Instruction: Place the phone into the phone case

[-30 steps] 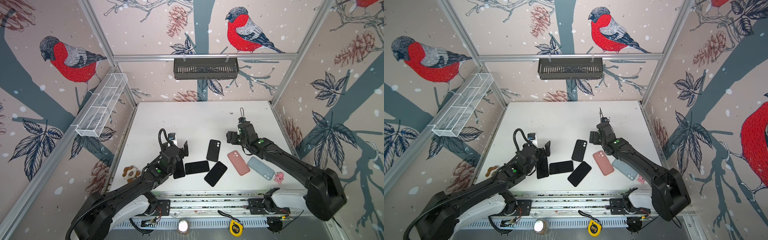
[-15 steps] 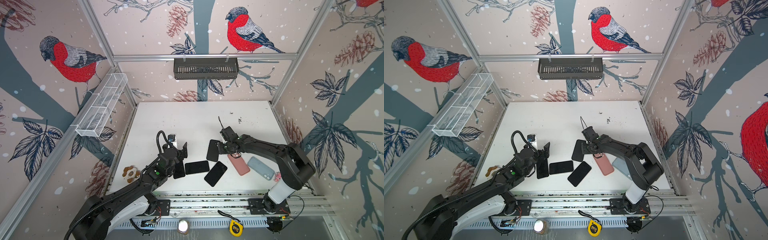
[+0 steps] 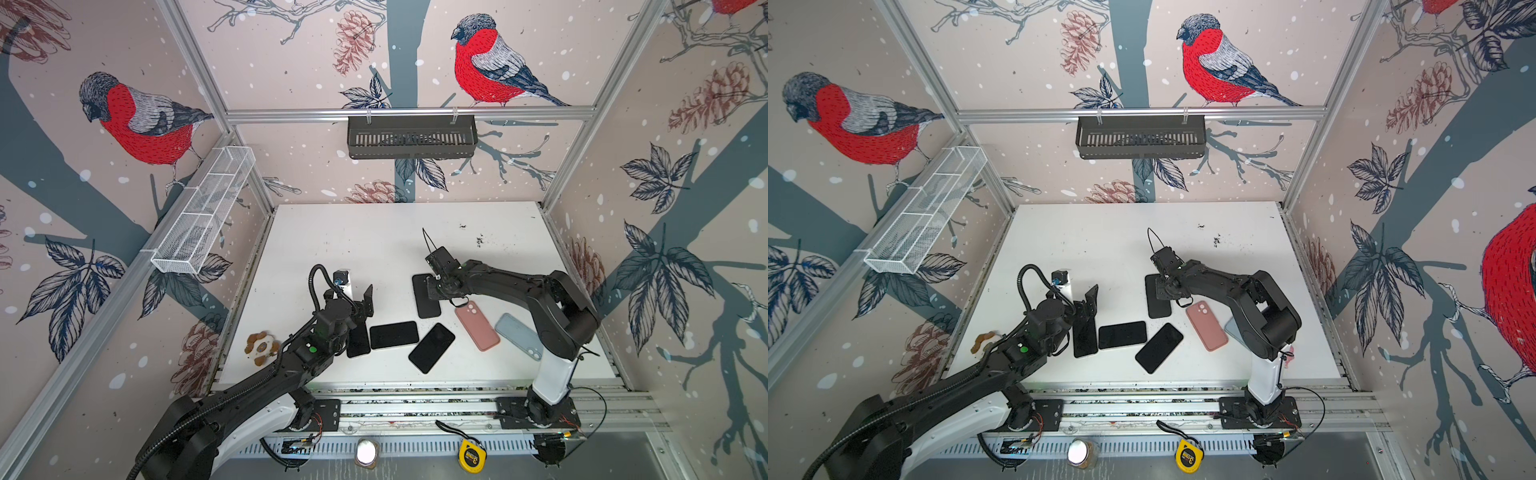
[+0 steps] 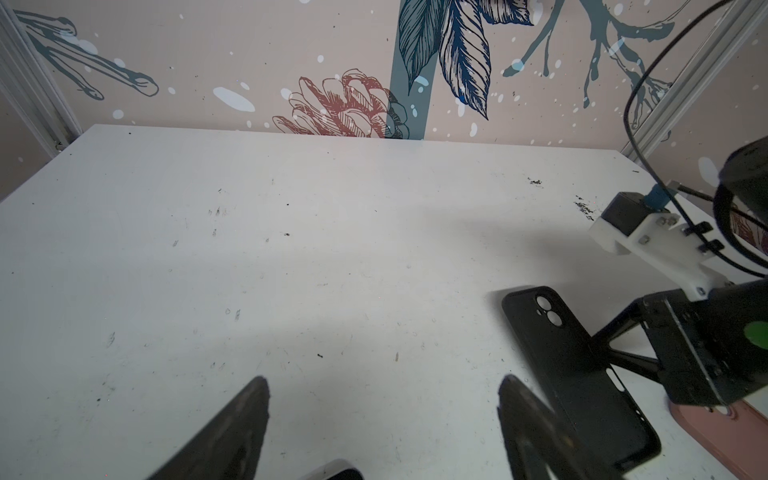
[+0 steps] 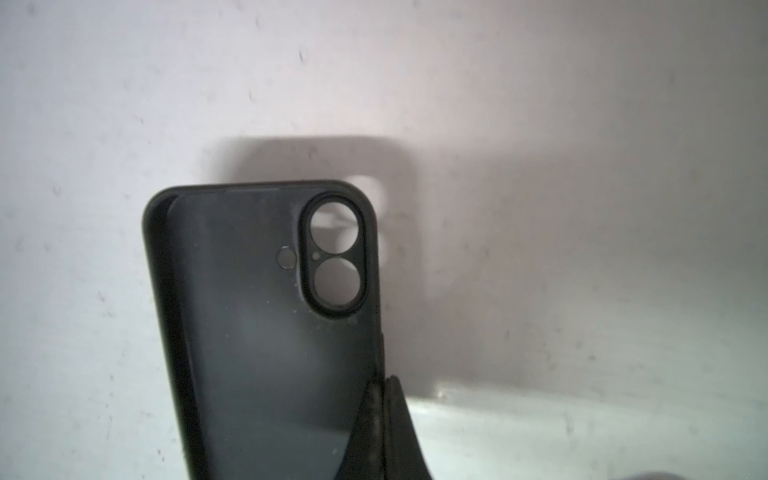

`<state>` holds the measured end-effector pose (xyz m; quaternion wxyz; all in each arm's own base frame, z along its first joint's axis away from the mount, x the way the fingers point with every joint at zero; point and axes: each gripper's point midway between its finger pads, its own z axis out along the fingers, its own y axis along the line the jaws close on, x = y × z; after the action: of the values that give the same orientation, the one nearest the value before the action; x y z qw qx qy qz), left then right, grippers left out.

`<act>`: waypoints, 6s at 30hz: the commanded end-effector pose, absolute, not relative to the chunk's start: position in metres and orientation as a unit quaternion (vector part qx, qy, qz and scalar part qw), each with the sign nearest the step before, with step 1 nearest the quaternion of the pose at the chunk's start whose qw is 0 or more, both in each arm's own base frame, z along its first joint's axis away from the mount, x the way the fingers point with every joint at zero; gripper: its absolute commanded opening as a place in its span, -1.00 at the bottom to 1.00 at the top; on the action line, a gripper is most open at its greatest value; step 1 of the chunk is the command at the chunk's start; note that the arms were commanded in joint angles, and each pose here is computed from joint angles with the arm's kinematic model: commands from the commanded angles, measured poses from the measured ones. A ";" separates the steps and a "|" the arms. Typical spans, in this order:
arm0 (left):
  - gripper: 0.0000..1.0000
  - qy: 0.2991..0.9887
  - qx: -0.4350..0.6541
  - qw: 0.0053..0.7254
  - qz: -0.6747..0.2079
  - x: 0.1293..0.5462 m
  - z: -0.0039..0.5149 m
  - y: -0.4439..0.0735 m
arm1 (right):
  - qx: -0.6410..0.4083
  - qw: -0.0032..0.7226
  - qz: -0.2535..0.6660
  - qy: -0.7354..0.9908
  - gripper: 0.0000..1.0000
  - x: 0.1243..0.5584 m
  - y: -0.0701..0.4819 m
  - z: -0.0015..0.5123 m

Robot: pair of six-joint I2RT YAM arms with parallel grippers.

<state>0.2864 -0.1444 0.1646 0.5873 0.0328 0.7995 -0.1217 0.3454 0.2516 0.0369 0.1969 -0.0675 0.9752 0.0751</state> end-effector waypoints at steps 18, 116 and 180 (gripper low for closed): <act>0.71 0.786 0.021 0.603 -0.133 0.287 0.174 -0.143 | 0.027 0.172 0.064 0.983 0.91 0.275 0.238 0.092; 0.73 0.774 0.014 0.617 -0.145 0.279 0.177 -0.137 | -0.132 0.236 0.064 0.961 0.40 0.325 0.253 0.093; 0.76 0.777 -0.001 0.608 -0.160 0.284 0.174 -0.127 | -0.079 0.141 -0.013 0.987 0.86 0.361 0.281 0.008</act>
<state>0.2827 -0.1268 0.1648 0.5973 0.0106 0.7882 -0.1480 0.3724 0.2917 0.0197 0.1655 -0.0858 0.9825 0.0039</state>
